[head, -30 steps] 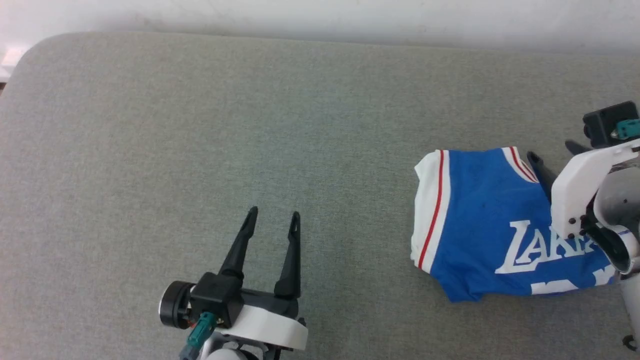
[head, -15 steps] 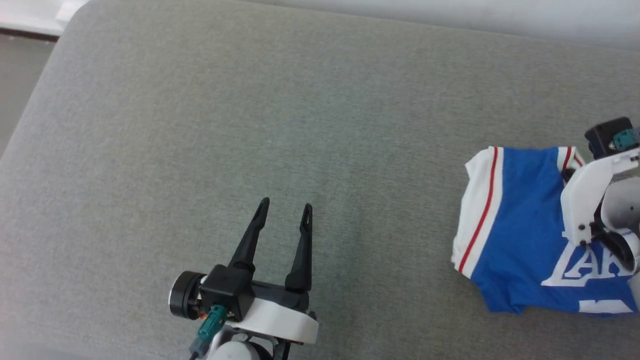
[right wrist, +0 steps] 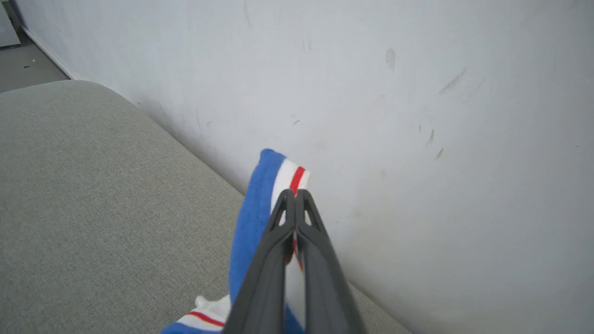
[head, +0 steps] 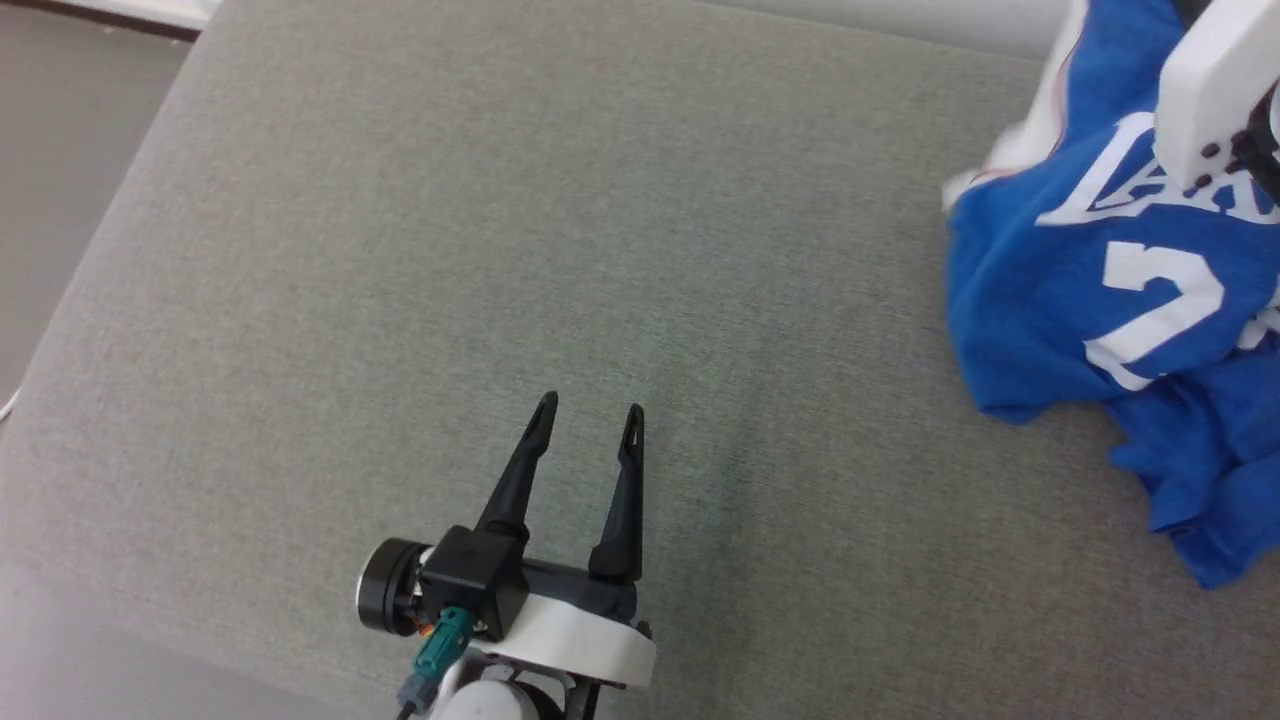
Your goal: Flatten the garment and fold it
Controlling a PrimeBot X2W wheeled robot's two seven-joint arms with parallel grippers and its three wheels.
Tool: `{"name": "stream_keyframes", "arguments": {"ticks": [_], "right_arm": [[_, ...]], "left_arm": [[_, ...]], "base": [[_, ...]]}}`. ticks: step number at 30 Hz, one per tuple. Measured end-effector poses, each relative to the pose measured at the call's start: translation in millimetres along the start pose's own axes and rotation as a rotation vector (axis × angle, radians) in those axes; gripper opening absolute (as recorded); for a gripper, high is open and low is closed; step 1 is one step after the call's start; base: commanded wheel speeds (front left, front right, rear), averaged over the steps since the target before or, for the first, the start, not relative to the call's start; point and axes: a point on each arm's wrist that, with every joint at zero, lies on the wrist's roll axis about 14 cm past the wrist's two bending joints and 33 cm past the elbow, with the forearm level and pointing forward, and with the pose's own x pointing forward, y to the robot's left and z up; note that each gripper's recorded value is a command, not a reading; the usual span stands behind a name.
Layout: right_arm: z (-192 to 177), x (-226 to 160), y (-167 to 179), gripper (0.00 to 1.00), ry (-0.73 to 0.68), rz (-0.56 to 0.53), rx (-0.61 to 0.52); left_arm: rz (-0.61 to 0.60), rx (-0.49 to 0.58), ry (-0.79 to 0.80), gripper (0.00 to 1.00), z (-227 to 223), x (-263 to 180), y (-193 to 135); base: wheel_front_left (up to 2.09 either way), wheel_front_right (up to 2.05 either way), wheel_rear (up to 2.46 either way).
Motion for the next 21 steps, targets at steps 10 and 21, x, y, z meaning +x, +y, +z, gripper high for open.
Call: {"name": "stream_keyframes", "arguments": {"ticks": [10,21], "right_arm": [[-168.3,-17.3,0.1,1.00,0.466,-0.006,0.001],[-103.8,-17.4,-11.2,1.00,0.173,-0.054,0.085]], "left_arm": [[0.036,-0.010,0.033,1.00,-7.2,-8.4,5.9],[0.009,-0.006,0.044,1.00,-13.0,-2.7,-2.3]], "base": [[0.00,0.00,0.00],[0.00,0.00,0.00]]}}
